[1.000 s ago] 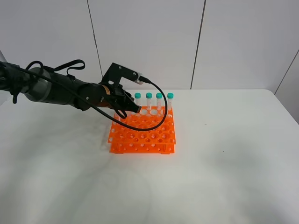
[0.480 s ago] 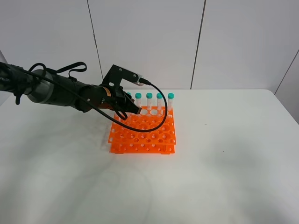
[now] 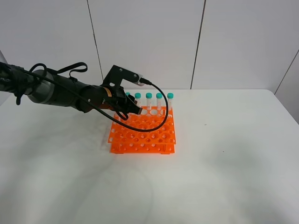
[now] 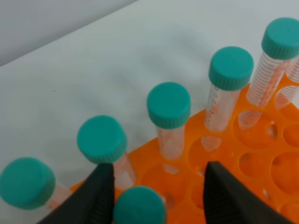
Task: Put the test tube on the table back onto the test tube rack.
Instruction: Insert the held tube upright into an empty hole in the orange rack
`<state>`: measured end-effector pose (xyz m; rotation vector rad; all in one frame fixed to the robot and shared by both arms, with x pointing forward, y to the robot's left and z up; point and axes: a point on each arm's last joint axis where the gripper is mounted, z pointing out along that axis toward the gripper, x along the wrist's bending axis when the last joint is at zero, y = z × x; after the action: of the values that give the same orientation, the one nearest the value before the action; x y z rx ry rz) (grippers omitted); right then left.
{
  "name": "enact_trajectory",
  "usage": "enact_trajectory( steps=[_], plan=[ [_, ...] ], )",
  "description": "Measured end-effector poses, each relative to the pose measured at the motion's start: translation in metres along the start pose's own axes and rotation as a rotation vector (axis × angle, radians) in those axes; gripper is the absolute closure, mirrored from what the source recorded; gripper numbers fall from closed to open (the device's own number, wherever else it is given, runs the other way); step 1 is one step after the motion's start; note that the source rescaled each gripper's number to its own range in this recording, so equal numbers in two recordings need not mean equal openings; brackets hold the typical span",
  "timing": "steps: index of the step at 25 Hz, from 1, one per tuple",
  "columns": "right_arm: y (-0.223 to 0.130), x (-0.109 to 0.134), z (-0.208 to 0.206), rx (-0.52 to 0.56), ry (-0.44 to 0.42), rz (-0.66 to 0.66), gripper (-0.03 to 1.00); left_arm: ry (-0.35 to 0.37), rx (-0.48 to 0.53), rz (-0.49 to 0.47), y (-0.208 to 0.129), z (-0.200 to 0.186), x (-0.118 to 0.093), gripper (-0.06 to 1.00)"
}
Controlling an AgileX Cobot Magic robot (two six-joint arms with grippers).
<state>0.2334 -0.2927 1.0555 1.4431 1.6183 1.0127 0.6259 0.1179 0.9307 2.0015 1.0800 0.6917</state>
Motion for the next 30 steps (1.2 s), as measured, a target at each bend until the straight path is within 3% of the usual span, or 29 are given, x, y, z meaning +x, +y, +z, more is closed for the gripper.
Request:
enact_trajectory(
  steps=[17,20,23,24,27,30],
  plan=[
    [0.0,0.0,0.0,0.0,0.0,0.0,-0.03,0.005,-0.018,-0.001,0.019,-0.022,0.003,0.59],
    [0.0,0.0,0.0,0.0,0.0,0.0,-0.03,0.013,-0.068,-0.001,0.037,-0.041,0.005,0.43],
    [0.0,0.0,0.0,0.0,0.0,0.0,-0.03,0.023,-0.113,0.0,0.052,-0.059,0.009,0.11],
    [0.0,0.0,0.0,0.0,0.0,0.0,-0.03,0.027,-0.114,-0.001,0.054,-0.063,0.01,0.06],
    [0.0,0.0,0.0,0.0,0.0,0.0,-0.03,0.035,-0.057,-0.008,0.051,-0.067,0.017,-0.02],
    [0.0,0.0,0.0,0.0,0.0,0.0,-0.03,0.042,0.081,-0.042,0.048,-0.07,0.026,-0.05]
  ],
)
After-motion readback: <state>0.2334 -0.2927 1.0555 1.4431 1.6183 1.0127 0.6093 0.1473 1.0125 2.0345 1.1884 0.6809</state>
